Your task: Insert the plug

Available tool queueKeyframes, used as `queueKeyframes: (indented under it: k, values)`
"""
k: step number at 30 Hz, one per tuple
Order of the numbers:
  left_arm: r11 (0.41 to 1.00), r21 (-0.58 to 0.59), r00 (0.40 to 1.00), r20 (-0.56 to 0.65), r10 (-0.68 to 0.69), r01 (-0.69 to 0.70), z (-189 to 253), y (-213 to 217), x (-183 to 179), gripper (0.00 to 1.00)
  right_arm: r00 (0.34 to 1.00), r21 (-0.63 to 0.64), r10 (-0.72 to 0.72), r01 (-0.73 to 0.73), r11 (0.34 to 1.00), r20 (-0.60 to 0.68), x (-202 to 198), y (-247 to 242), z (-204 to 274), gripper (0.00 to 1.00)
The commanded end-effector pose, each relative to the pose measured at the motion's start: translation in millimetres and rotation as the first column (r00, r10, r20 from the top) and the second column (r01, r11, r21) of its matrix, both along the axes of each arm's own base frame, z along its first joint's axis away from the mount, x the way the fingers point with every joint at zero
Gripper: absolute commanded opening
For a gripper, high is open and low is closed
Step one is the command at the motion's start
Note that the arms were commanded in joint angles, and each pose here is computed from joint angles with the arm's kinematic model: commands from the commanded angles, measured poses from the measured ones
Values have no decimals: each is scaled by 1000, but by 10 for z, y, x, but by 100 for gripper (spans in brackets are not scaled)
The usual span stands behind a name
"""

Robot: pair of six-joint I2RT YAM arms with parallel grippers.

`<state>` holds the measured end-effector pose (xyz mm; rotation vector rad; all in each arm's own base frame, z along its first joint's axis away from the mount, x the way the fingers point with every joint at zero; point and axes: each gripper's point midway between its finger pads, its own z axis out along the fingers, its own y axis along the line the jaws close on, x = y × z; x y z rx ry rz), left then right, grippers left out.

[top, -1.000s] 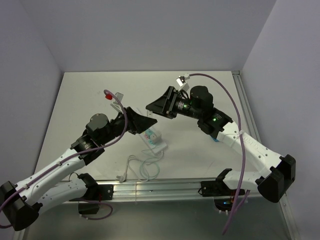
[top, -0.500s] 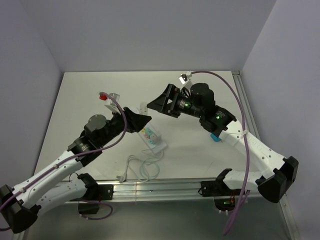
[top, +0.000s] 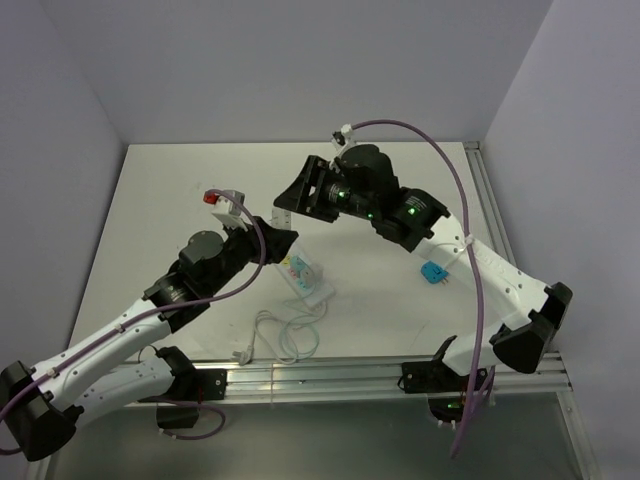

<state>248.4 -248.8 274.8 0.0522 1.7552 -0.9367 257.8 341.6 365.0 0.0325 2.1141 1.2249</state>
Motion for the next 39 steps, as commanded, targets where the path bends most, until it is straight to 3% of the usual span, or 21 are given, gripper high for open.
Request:
queueKeyframes:
  k: [1,4,19,33,36,38,39]
  values:
    - [1000,-3,997,72,24,-24,211,20,23,0,998,-87,-49,47,995,-25,42,-36,-210,63]
    - [1000,10,997,71,26,-27,189,29,15,0,999,-96,-37,33,995,-40,51,27,-293,49]
    - [1000,3,997,75,25,-25,205,45,-12,0,998,-183,-47,40,982,-36,89,38,-490,48]
    - [1000,-14,996,87,7,-5,297,19,-41,0,997,-158,-22,11,987,-72,94,205,-574,46]
    - [1000,-8,996,85,9,-8,288,34,-43,0,997,-147,-9,-2,989,-79,88,251,-589,38]
    - [1000,-5,997,82,13,-13,288,42,-40,0,996,-139,2,-14,990,-86,93,288,-598,22]
    - [1000,-3,997,75,22,-22,280,59,-39,1,996,-136,9,-21,991,-87,92,306,-600,9]
